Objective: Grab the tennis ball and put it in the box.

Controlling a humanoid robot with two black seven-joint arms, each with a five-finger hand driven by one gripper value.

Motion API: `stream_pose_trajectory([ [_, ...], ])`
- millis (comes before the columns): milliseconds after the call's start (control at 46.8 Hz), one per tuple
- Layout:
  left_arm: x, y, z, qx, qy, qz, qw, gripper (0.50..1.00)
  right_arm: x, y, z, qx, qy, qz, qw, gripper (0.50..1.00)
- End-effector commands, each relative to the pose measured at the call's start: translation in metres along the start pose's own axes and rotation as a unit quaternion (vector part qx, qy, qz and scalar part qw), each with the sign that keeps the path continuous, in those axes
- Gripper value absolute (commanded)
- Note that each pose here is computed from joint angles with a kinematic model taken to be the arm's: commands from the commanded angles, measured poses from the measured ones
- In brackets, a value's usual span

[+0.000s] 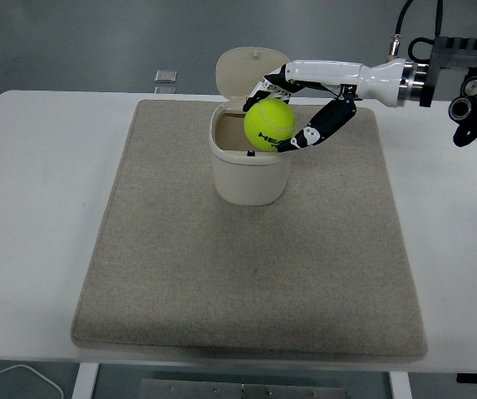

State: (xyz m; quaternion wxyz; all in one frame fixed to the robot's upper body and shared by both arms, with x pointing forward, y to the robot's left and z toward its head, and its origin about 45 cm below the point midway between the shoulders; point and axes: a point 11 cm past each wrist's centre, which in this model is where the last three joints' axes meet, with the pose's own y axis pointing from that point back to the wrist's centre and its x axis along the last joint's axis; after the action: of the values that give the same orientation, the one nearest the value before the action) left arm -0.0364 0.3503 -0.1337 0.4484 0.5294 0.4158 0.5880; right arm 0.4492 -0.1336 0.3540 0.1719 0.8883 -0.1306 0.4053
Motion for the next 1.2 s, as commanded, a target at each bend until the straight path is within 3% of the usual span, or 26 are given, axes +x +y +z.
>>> stream_pose_trajectory([
  [0, -0.0001, 0.0, -0.0001, 0.0, 0.0, 0.0, 1.0, 0.996, -0.0001, -0.0031, 0.0045, -0.009, -0.002, 0.003, 1.0, 0.5],
  [128, -0.0001, 0.0, -0.0001, 0.0, 0.0, 0.0, 1.0, 0.996, 0.0035, -0.0066, 0.0094, -0.026, 0.009, 0.023, 0.999, 0.5],
  [192, -0.0001, 0.0, -0.0001, 0.0, -0.001, 0.0, 1.0, 0.996, 0.0058, -0.0062, 0.0114, -0.034, 0.014, 0.032, 0.999, 0.562],
  [256, -0.0001, 0.0, -0.0001, 0.0, 0.0, 0.0, 1.0, 0.996, 0.007, -0.0066, 0.0124, -0.04, 0.018, 0.038, 0.998, 0.582],
  [427, -0.0001, 0.0, -0.0001, 0.0, 0.0, 0.0, 1.0, 0.996, 0.0069, -0.0067, 0.0126, -0.04, 0.018, 0.041, 0.998, 0.715],
  [705, -0.0001, -0.0001, 0.0008, -0.001, 0.0, 0.0, 1.0, 0.996, 0.006, -0.0073, 0.0127, -0.039, 0.018, 0.04, 0.998, 0.823],
  [876, -0.0001, 0.0, -0.0001, 0.0, 0.0, 0.0, 1.0, 0.996, 0.0056, -0.0072, 0.013, -0.039, 0.015, 0.041, 0.998, 0.858],
  [1175, -0.0001, -0.0001, 0.0008, -0.001, 0.0, 0.0, 1.0, 0.996, 0.005, -0.0071, 0.0124, -0.037, 0.014, 0.039, 0.998, 0.86],
])
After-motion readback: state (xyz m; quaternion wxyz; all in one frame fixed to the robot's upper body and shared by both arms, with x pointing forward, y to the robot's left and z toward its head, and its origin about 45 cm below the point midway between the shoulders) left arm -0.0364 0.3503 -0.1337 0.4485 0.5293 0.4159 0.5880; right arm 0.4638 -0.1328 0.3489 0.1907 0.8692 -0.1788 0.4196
